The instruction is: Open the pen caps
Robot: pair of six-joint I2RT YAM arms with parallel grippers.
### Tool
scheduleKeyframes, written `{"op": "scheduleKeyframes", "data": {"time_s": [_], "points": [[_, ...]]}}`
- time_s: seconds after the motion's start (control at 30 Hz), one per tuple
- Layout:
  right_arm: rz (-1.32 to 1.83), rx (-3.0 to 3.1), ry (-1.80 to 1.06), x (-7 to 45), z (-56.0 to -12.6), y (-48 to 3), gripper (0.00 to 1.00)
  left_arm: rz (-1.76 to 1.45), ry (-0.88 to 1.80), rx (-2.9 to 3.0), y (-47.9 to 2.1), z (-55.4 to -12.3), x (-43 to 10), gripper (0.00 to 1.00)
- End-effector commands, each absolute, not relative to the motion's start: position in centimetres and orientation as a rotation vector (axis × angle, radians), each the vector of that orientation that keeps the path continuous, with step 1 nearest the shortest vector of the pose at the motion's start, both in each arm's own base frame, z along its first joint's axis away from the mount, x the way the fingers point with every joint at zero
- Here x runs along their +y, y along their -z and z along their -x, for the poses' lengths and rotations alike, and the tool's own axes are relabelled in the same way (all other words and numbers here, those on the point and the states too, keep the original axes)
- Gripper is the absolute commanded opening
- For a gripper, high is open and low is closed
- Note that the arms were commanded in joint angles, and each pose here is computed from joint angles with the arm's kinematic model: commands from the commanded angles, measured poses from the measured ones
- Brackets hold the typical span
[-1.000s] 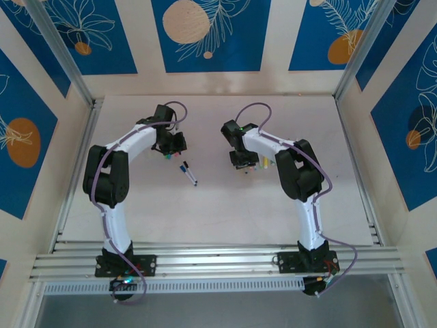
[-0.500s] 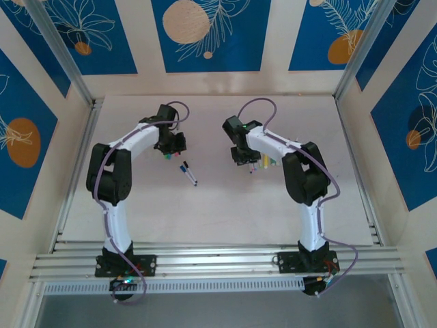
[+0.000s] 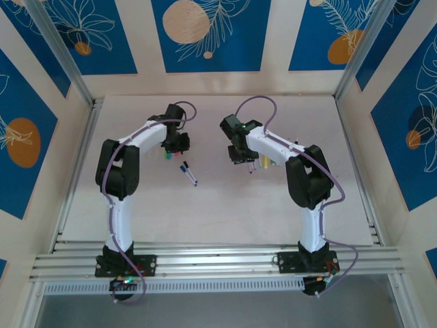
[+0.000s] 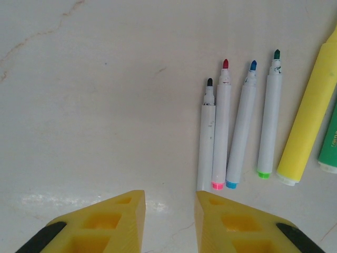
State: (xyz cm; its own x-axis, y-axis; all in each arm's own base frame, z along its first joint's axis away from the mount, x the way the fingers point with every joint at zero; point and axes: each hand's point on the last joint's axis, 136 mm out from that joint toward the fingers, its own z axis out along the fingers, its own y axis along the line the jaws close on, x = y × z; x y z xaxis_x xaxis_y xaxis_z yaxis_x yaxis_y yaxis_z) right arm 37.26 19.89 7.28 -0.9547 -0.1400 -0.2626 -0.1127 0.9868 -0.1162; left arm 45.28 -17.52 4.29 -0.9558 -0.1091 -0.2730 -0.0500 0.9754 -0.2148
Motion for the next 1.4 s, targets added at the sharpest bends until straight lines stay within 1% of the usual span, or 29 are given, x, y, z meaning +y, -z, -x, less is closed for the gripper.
{"op": "scheduleKeyframes", "data": {"time_s": [0.0, 0.23, 0.6, 0.83, 1.07, 1.13, 1.2, 1.3, 1.37], "points": [[0.163, 2.859, 0.092, 20.4, -36.5, -8.0, 0.3, 0.083, 0.187, 2.875, -3.3, -44.9, -16.7, 0.05], [0.165, 2.858, 0.089, 20.5, -36.5, -7.8, 0.31, 0.086, 0.119, 2.898, -2.1, -44.5, -16.0, 0.13], [0.179, 2.867, 0.071, 21.0, -36.2, -7.5, 0.31, 0.102, 0.092, 2.889, -2.3, -44.8, -15.6, 0.23], [0.188, 2.86, 0.067, 21.3, -36.2, -7.8, 0.31, 0.104, 0.087, 2.878, -3.1, -45.1, -15.6, 0.24], [0.236, 2.835, -0.054, 23.1, -35.8, -8.8, 0.31, 0.1, 0.119, 2.809, -7.0, -45.5, -15.8, 0.25], [0.27, 2.823, -0.152, 24.6, -35.4, -9.2, 0.35, 0.107, 0.153, 2.779, -8.5, -45.4, -15.9, 0.26], [0.309, 2.813, -0.266, 26.4, -34.7, -9.4, 0.4, 0.121, 0.281, 2.744, -9.8, -45.1, -16.8, 0.28], [0.362, 2.811, -0.374, 28.8, -33.9, -9.5, 0.42, 0.171, 0.471, 2.69, -11.1, -44.3, -17.4, 0.31], [0.396, 2.815, -0.397, 30.1, -33.4, -9.4, 0.42, 0.185, 0.531, 2.657, -12.1, -43.6, -17.5, 0.32]]}}
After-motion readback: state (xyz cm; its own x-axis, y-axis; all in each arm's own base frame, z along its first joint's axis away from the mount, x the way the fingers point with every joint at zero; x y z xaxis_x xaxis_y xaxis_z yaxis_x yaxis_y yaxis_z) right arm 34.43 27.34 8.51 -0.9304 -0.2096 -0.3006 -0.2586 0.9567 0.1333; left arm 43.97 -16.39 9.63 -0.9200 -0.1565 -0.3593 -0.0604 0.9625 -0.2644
